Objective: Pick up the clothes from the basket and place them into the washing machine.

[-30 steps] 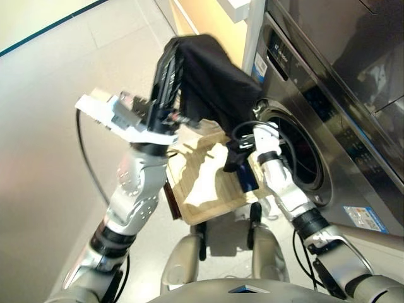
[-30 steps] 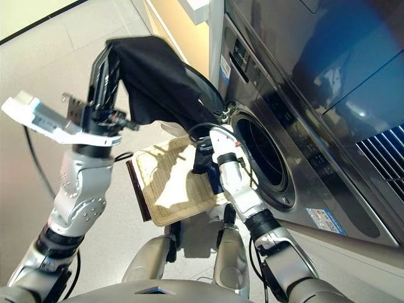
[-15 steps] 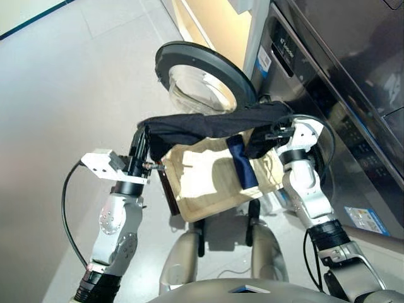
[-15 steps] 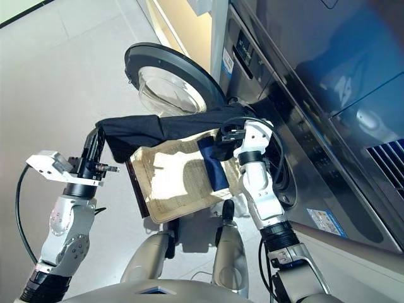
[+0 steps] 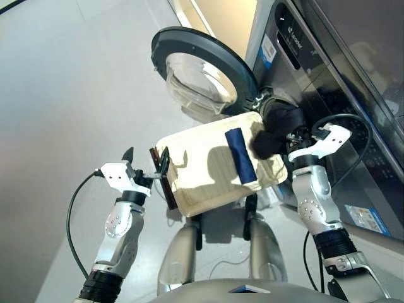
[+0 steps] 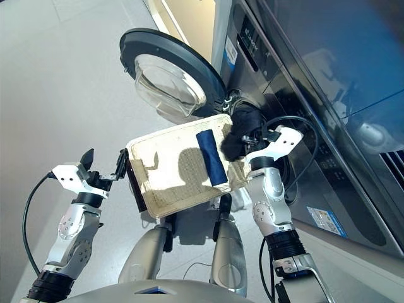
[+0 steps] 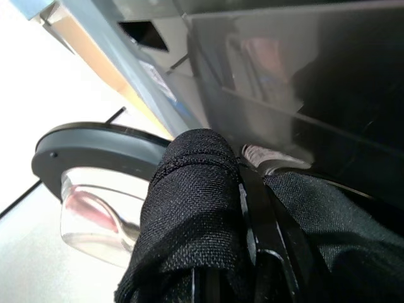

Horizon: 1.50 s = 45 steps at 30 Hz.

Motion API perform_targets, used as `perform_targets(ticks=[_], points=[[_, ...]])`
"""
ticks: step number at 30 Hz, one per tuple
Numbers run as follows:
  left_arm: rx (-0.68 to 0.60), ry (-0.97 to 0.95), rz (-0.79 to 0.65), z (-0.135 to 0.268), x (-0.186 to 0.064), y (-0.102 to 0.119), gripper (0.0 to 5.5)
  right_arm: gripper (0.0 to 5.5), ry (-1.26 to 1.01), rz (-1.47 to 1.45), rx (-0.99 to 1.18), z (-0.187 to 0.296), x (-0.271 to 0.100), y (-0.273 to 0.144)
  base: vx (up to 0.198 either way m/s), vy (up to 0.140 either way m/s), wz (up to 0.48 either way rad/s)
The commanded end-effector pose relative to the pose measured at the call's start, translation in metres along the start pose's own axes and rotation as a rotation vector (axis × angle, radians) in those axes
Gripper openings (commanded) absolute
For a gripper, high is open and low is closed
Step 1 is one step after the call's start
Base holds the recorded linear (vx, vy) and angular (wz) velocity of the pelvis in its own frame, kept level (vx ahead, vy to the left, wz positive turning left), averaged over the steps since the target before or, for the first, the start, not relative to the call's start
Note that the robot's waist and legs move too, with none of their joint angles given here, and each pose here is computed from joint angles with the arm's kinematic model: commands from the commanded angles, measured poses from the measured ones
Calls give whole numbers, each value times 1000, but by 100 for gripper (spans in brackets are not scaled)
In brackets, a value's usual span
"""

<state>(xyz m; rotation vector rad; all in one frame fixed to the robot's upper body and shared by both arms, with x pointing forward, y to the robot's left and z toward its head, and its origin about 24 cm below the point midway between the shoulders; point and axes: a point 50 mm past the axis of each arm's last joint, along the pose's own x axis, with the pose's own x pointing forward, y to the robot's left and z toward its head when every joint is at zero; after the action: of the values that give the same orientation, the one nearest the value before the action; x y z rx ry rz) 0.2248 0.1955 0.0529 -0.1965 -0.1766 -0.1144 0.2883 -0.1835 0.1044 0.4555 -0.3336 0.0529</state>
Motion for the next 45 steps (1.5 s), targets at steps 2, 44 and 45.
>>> perform_targets(ticks=[2,44,45], points=[[70,-119,-68,29,1,2,550,0,-51,341,-22,15,7,37,0,0,0],[-302,-204,-5,29,7,-26,550,0,-673,-770,1001,61,89,-45,-53,10,69],[-298,-208,-7,30,8,-27,550,0,-677,-801,1003,62,89,-49,-81,8,-59]])
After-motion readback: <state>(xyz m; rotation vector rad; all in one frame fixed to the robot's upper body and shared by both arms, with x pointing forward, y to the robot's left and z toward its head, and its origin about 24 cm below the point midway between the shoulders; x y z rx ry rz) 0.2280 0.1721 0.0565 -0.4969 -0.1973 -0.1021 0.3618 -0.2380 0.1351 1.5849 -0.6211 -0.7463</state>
